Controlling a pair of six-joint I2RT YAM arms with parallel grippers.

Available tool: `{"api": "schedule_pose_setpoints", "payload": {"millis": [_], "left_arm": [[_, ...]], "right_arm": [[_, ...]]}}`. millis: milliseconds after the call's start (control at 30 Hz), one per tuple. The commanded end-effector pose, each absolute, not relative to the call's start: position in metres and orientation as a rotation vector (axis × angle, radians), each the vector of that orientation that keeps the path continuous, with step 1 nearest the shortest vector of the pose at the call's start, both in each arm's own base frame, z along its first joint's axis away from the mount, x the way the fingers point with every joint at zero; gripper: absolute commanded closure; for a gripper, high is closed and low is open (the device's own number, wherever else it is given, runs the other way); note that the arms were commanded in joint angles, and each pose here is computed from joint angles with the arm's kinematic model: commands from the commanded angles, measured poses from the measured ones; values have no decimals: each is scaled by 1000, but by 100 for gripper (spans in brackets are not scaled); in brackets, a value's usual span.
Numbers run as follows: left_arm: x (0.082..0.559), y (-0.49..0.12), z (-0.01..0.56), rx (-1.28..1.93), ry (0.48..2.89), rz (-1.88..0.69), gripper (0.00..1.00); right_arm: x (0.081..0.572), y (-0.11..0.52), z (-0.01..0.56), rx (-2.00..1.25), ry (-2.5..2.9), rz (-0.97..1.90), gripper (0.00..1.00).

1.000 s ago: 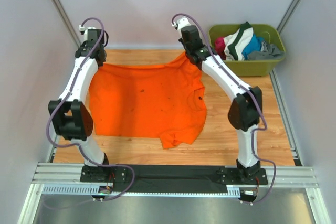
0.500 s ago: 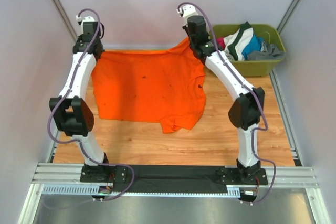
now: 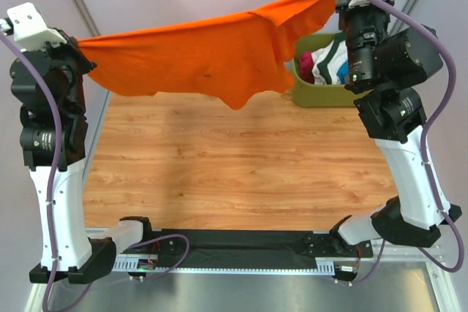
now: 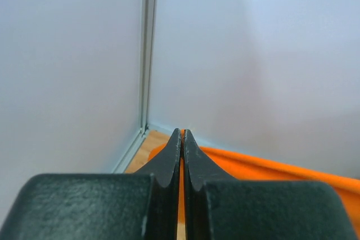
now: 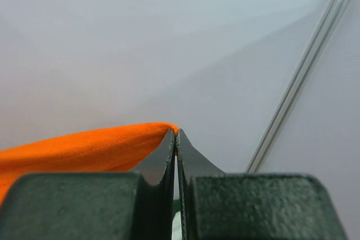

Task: Fold and stack the t-shirts
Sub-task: Flatten the tshirt out

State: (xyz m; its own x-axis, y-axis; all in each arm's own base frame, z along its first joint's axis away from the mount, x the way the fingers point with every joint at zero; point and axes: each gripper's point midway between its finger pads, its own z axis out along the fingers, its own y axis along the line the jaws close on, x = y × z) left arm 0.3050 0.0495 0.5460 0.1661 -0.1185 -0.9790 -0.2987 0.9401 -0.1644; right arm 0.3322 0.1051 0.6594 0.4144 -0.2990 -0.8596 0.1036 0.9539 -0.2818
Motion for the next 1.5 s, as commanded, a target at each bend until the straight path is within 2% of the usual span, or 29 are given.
{"api": "schedule_pose_setpoints", "payload": {"millis": [0,367,767,1100,1467], "left_arm": [[314,55,536,-321,1482,202,100],[267,70,576,-374,1412,276,100],[235,81,557,-447,1460,325,100],[207,81,563,-436,1432,321,100],[149,79,565,-422,1395,306,100]], "right_arm": [[357,118,641,-286,1161,-454,100],[317,95,667,-238,1140,-659,100],[270,99,693,-257,1057,-714,100],[249,86,689,-258,1085,-742,100],[219,60,667,-276,1143,-772,100]]}}
